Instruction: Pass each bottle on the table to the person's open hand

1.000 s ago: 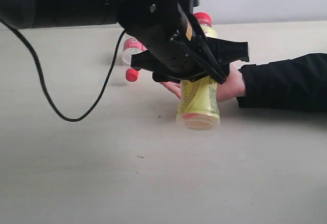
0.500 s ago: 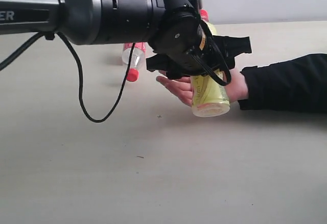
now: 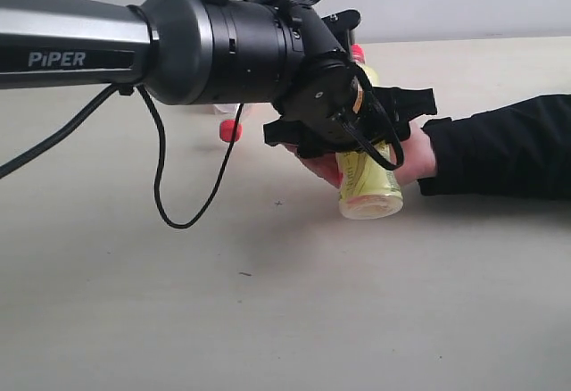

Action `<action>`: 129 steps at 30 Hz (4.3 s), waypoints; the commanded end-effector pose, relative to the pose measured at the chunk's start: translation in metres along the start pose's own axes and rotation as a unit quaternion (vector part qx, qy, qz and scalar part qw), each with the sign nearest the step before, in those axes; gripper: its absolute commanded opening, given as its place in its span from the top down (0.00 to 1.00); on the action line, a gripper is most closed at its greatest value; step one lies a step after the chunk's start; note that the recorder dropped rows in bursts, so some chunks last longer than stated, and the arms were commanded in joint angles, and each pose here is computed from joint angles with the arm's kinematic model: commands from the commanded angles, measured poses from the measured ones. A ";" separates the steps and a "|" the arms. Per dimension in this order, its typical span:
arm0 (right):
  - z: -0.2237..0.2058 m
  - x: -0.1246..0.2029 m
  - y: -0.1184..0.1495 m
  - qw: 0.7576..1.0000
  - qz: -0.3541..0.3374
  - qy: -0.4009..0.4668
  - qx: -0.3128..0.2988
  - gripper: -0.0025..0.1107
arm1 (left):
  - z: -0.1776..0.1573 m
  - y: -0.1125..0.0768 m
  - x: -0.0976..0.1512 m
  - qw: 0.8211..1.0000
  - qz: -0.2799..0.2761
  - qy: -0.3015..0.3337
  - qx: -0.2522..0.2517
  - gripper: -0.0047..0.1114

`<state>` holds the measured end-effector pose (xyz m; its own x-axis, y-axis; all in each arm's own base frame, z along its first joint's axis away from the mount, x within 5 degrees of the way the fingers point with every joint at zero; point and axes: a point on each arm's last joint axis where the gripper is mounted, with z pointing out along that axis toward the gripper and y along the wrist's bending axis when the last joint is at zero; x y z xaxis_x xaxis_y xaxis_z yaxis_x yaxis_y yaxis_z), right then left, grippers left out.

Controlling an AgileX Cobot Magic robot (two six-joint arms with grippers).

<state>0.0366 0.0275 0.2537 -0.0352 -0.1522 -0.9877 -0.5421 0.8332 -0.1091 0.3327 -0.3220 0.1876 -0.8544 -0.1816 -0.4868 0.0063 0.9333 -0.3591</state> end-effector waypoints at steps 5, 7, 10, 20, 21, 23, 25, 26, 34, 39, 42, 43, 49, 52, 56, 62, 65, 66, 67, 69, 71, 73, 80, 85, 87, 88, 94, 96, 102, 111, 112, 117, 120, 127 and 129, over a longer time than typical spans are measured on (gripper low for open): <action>0.000 0.000 0.000 1.000 0.002 -0.003 0.002 0.98 | 0.003 -0.001 -0.003 1.000 0.002 -0.008 0.008 0.69; 0.000 0.000 0.000 1.000 0.002 -0.003 0.002 0.98 | 0.006 0.000 -0.001 1.000 0.002 -0.005 0.005 0.63; 0.000 0.000 0.000 1.000 0.002 -0.003 0.002 0.98 | 0.012 0.002 0.002 1.000 0.004 0.000 -0.001 0.55; 0.000 0.000 0.000 1.000 0.002 -0.003 0.002 0.98 | 0.015 0.003 0.003 1.000 0.002 0.002 0.000 0.40; 0.000 0.000 0.000 1.000 0.002 -0.003 0.002 0.98 | 0.015 0.003 0.003 1.000 0.002 0.002 0.000 0.38; 0.000 0.000 0.000 1.000 0.002 -0.003 0.002 0.98 | 0.015 0.003 0.003 1.000 0.004 0.001 0.000 0.35; 0.000 0.000 0.000 1.000 0.002 -0.002 0.001 0.98 | 0.015 0.003 0.003 1.000 0.006 0.001 0.000 0.33; 0.000 0.000 0.000 1.000 0.002 -0.002 0.001 0.98 | 0.015 0.003 0.003 1.000 0.006 0.001 0.000 0.32; 0.000 0.000 0.000 1.000 0.002 -0.002 0.001 0.98 | 0.014 0.002 0.003 1.000 0.008 0.001 0.000 0.24; 0.000 0.000 0.000 1.000 0.002 -0.002 0.001 0.98 | 0.005 0.000 -0.003 1.000 0.024 -0.001 -0.013 0.23; 0.000 0.000 0.000 1.000 0.002 -0.002 0.001 0.98 | -0.004 -0.003 -0.011 0.999 0.035 0.002 -0.032 0.23; 0.000 0.000 0.000 1.000 0.002 -0.002 0.001 0.98 | -0.006 -0.004 -0.013 0.999 0.037 0.002 -0.036 0.23; 0.000 0.000 0.000 1.000 0.002 -0.002 0.001 0.98 | -0.020 -0.010 -0.024 0.996 0.064 0.006 -0.058 0.23; 0.000 0.000 0.000 1.000 0.002 -0.002 0.001 0.98 | -0.034 -0.015 -0.033 0.993 0.094 0.009 -0.066 0.23; 0.000 0.000 0.000 1.000 0.002 -0.002 0.001 0.98 | -0.063 -0.021 -0.047 0.987 0.141 0.006 -0.074 0.24; 0.000 0.000 0.000 1.000 0.002 -0.002 0.001 0.98 | -0.112 -0.013 -0.062 0.983 0.148 0.013 -0.106 0.52; 0.000 0.000 0.000 1.000 0.002 -0.002 0.001 0.98 | -0.132 0.000 -0.069 0.984 0.121 0.034 -0.124 0.96; 0.000 0.000 0.000 1.000 0.002 -0.002 0.001 0.98 | -0.141 0.001 -0.070 0.983 0.130 0.031 -0.127 0.94; 0.000 0.000 0.000 1.000 0.002 -0.002 0.001 0.98 | -0.145 0.002 -0.071 0.982 0.137 0.024 -0.130 0.96; 0.000 0.000 0.000 1.000 0.002 -0.002 0.001 0.98 | -0.158 0.007 -0.064 0.978 0.147 0.006 -0.150 0.96; 0.000 0.000 0.000 1.000 0.002 -0.002 0.001 0.98 | -0.171 0.018 -0.052 0.974 0.156 -0.016 -0.166 0.96; 0.000 0.000 0.000 1.000 0.002 -0.002 0.001 0.98 | -0.187 0.034 -0.035 0.973 0.171 -0.046 -0.145 0.96; 0.000 0.001 0.000 1.000 0.001 0.003 0.000 0.98 | -0.262 0.142 0.049 0.947 0.220 -0.232 -0.019 0.96; 0.000 0.001 0.000 1.000 0.001 0.003 0.000 0.98 | -0.270 0.181 0.077 0.937 0.245 -0.248 -0.019 0.96; 0.000 0.001 0.000 1.000 0.001 0.003 0.000 0.98 | -0.275 0.178 0.080 0.931 0.249 -0.264 0.028 0.96; 0.000 0.001 0.000 1.000 0.001 0.003 0.000 0.98 | -0.278 0.176 0.081 0.928 0.252 -0.271 0.046 0.96; 0.000 0.001 0.000 1.000 0.001 0.003 0.000 0.98 | -0.284 0.161 0.082 0.899 0.293 -0.302 0.123 0.96; 0.000 0.001 0.000 1.000 0.001 0.003 0.000 0.98 | -0.285 0.159 0.083 0.894 0.298 -0.305 0.136 0.96; 0.000 0.001 0.000 1.000 0.001 0.003 0.000 0.98 | -0.286 0.159 0.082 0.871 0.356 -0.319 0.114 0.96; 0.000 0.001 0.000 1.000 0.001 0.003 0.000 0.98 | -0.286 0.158 0.082 0.867 0.362 -0.322 0.113 0.96; 0.000 0.001 0.000 1.000 0.001 0.003 0.000 0.98 | -0.286 0.158 0.082 0.867 0.362 -0.322 0.113 0.96; 0.000 0.001 0.000 1.000 0.001 0.003 0.000 0.98 | -0.286 0.158 0.082 0.867 0.363 -0.323 0.115 0.96; 0.000 0.001 0.000 1.000 0.001 0.003 0.000 0.98 | -0.286 0.158 0.082 0.867 0.363 -0.323 0.115 0.96; 0.000 0.001 0.000 1.000 0.001 0.003 0.000 0.98 | -0.286 0.158 0.082 0.867 0.363 -0.323 0.115 0.96; 0.000 0.001 0.000 1.000 0.001 0.003 0.000 0.98 | -0.286 0.158 0.082 0.867 0.362 -0.322 0.115 0.96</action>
<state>0.0365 0.0276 0.2529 -0.0423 -0.1567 -0.9867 -0.5444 0.8317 -0.1088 0.1167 -0.1004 0.3191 -0.1286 0.2185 -0.9673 0.5755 0.8108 0.1067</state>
